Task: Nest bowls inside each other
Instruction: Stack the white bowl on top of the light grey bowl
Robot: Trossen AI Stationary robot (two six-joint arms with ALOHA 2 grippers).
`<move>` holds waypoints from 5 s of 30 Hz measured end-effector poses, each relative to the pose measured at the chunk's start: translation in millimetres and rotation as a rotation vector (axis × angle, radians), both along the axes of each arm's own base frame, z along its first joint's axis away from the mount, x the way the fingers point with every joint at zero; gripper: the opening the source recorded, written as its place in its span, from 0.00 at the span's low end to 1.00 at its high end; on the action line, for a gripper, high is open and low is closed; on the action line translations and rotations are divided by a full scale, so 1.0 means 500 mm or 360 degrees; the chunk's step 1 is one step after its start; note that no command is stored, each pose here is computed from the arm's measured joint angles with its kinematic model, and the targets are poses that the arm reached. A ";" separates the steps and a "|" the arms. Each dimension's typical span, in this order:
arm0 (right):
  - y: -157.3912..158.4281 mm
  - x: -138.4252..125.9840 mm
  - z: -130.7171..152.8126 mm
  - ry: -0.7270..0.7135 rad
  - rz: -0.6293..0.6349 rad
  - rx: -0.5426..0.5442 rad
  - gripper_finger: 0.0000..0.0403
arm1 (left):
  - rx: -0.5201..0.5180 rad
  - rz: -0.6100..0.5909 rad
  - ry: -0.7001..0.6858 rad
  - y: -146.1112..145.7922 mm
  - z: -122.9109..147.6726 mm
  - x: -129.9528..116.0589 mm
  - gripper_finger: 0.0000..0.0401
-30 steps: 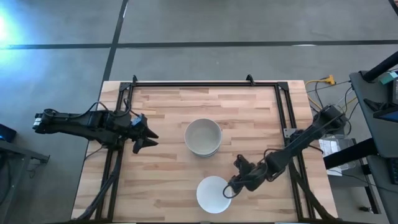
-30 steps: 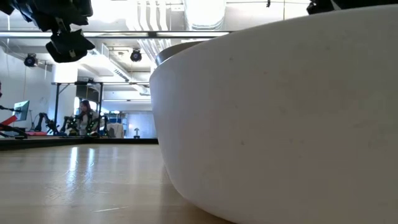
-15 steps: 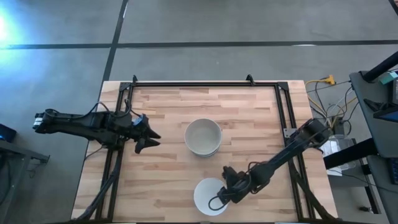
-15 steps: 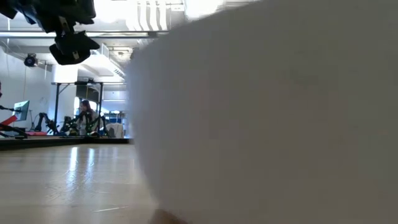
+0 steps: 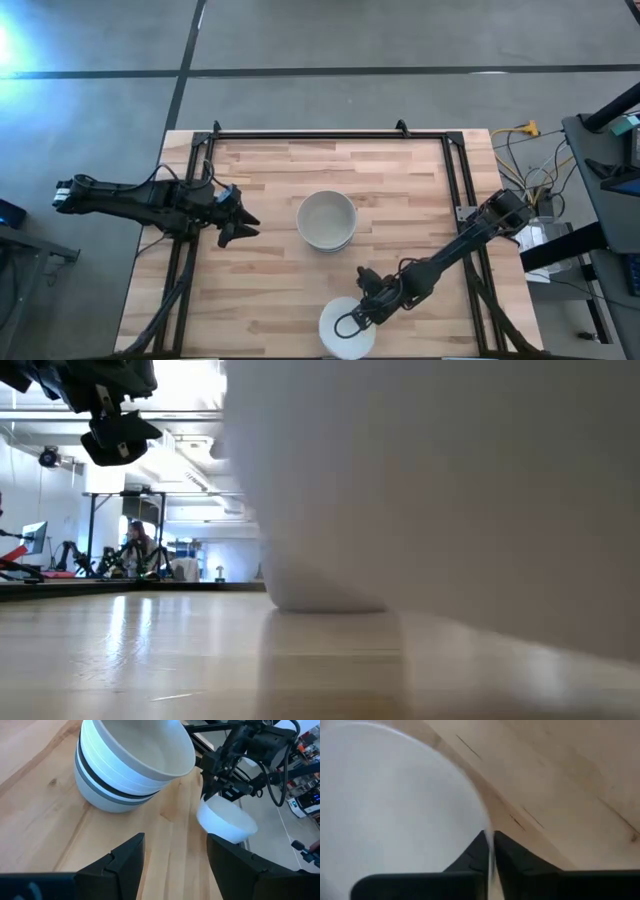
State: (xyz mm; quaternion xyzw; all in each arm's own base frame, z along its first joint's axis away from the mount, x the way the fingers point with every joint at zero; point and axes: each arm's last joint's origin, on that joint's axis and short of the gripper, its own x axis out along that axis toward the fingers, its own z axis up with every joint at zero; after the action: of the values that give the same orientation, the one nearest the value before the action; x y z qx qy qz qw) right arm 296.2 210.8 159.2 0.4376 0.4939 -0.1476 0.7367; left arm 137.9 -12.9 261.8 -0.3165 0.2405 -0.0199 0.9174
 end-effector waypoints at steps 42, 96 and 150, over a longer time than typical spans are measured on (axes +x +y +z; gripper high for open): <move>-0.535 0.004 0.417 -0.0294 0.0075 -0.0861 0.02 | -0.0172 0.0127 -0.0188 -0.002 0.017 0.050 0.49; -0.470 0.183 0.390 -0.0142 0.0760 -0.0844 0.36 | -0.0221 0.0306 -0.0191 -0.001 0.003 0.116 0.49; -0.374 0.092 0.336 -0.0436 0.0682 -0.0742 0.02 | -0.0118 0.0290 -0.0254 0.000 0.003 0.124 0.49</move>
State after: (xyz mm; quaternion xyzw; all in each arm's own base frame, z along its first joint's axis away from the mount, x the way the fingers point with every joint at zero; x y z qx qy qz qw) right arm 342.0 23.9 327.0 0.1595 0.4242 -0.0384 0.8906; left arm 199.7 -13.1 263.5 -0.3681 0.1362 0.0295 0.9193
